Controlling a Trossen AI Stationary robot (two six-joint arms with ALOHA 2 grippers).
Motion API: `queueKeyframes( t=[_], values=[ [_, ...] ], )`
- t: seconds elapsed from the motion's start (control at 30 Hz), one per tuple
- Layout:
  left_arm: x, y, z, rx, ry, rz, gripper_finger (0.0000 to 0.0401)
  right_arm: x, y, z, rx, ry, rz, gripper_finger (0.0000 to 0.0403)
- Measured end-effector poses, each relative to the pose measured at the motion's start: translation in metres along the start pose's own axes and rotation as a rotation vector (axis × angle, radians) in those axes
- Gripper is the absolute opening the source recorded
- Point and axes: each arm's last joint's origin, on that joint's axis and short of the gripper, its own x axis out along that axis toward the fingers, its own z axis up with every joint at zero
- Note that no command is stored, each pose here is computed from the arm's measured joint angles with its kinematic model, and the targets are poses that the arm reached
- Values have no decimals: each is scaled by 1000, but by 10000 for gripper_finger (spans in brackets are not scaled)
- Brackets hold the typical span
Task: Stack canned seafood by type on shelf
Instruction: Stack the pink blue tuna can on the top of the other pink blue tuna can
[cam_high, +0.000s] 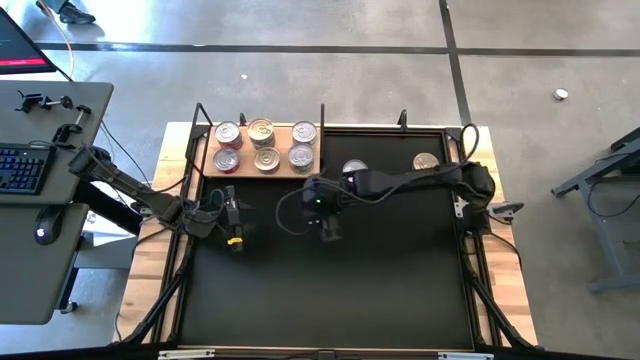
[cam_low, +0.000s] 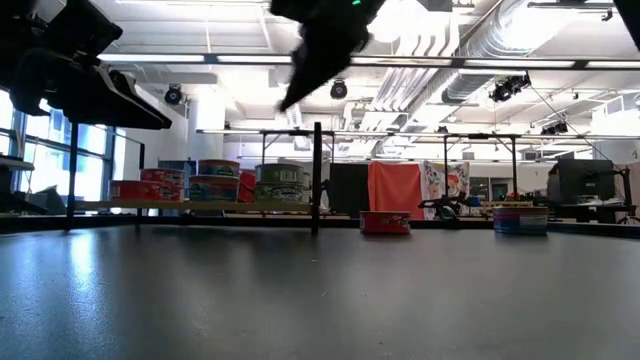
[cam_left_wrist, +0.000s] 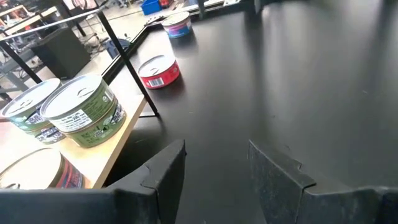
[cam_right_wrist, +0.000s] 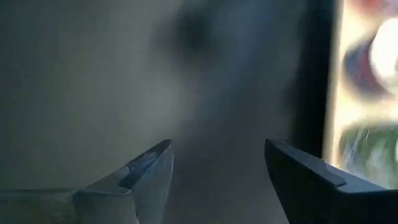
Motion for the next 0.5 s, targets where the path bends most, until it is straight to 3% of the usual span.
queueKeyframes(
  t=[0.27, 0.37, 0.5],
  values=[
    [0, -1, 0, -7, 5, -27, 163, -4, -12, -40, 180, 300, 33, 245],
    [1, -2, -1, -22, 9, -28, 163, 1, -22, -70, 248, 365, 21, 245],
    [2, -3, -3, -21, 28, -32, 163, 4, -40, -115, 367, 355, -112, 245]
  ],
)
